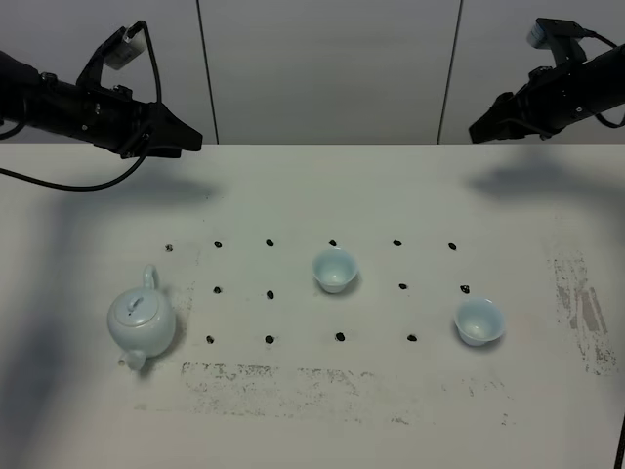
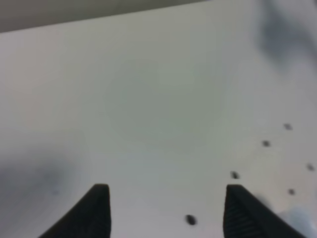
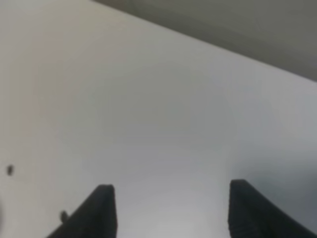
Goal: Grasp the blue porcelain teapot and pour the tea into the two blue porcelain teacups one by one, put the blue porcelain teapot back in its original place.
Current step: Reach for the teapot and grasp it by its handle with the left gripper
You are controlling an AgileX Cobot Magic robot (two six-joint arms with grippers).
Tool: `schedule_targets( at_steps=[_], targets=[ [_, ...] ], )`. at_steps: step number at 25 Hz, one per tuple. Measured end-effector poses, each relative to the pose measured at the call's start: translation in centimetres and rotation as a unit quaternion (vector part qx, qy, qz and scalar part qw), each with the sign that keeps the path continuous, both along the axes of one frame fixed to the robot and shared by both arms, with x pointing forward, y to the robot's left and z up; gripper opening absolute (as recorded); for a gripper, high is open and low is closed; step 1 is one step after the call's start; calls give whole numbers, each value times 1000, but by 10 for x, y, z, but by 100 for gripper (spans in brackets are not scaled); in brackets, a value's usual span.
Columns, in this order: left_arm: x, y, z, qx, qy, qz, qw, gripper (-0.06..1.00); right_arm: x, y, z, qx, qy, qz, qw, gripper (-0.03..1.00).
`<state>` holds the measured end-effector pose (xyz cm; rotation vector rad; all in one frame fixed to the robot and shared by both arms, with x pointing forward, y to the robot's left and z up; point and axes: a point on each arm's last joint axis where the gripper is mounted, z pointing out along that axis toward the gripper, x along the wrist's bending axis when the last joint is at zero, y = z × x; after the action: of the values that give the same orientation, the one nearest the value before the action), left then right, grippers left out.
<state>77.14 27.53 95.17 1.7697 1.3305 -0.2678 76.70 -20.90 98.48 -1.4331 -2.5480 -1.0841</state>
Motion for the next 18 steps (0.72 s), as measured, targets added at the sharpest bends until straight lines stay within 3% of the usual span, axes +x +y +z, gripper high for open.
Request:
schedule_targets(
  at_steps=[4, 6, 10, 15, 18],
  targets=[
    [-4, -10, 14, 154, -8, 9, 988, 52, -14, -16, 24, -86, 4, -42, 995, 48],
    [-7, -17, 28, 195, -14, 16, 981, 52, -25, -23, 35, -117, 12, -60, 991, 47],
    [-14, -25, 56, 216, -26, 30, 976, 48, -42, -35, 44, -164, 35, -88, 982, 45],
    [-21, -23, 74, 228, -32, 31, 973, 35, -72, -61, 46, -156, 83, -115, 978, 41],
    [-30, -22, 80, 236, -32, 22, 971, 28, -99, -72, 56, -155, 80, -132, 976, 41]
  ],
)
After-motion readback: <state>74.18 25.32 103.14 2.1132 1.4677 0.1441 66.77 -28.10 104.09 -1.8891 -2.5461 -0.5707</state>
